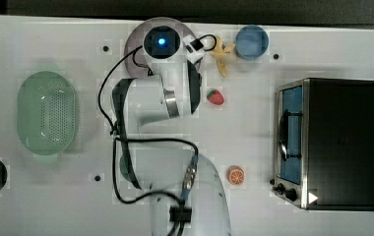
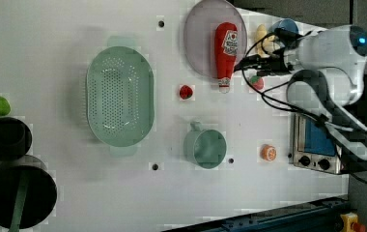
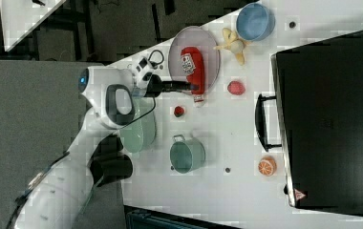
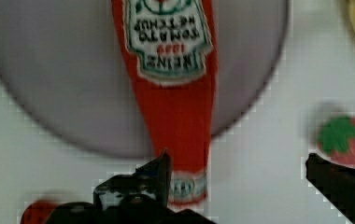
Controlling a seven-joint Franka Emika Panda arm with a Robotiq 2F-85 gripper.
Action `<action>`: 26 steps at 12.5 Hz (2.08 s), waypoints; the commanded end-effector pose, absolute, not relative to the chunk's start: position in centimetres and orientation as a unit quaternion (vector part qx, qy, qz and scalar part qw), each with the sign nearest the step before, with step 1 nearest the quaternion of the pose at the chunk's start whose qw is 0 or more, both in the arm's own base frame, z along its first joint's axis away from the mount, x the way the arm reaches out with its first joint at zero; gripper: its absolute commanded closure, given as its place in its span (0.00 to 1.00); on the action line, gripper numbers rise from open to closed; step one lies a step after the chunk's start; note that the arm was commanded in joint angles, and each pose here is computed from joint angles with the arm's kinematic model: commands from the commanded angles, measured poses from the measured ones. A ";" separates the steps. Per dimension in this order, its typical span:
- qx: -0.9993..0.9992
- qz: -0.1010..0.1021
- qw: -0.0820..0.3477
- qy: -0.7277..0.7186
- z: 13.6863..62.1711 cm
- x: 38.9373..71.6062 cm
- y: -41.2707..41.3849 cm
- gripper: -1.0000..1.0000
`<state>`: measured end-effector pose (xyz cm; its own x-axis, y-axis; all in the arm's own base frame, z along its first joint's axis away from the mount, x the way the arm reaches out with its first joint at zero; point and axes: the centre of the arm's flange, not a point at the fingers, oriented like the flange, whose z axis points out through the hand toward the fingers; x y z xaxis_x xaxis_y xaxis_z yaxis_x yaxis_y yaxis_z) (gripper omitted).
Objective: Pick ketchup from plate and place it on table.
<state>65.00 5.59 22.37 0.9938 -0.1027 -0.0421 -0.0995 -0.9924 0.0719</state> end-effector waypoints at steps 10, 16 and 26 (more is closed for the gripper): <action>0.997 0.074 0.005 0.001 15.9 68.4 7.5 0.00; 0.996 0.087 0.000 0.001 15.9 68.8 7.8 0.38; 0.991 0.102 -0.004 -0.082 35.5 69.1 3.2 0.38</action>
<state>67.44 5.28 26.39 0.9904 -0.1242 0.0608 -0.1255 -0.9919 0.0179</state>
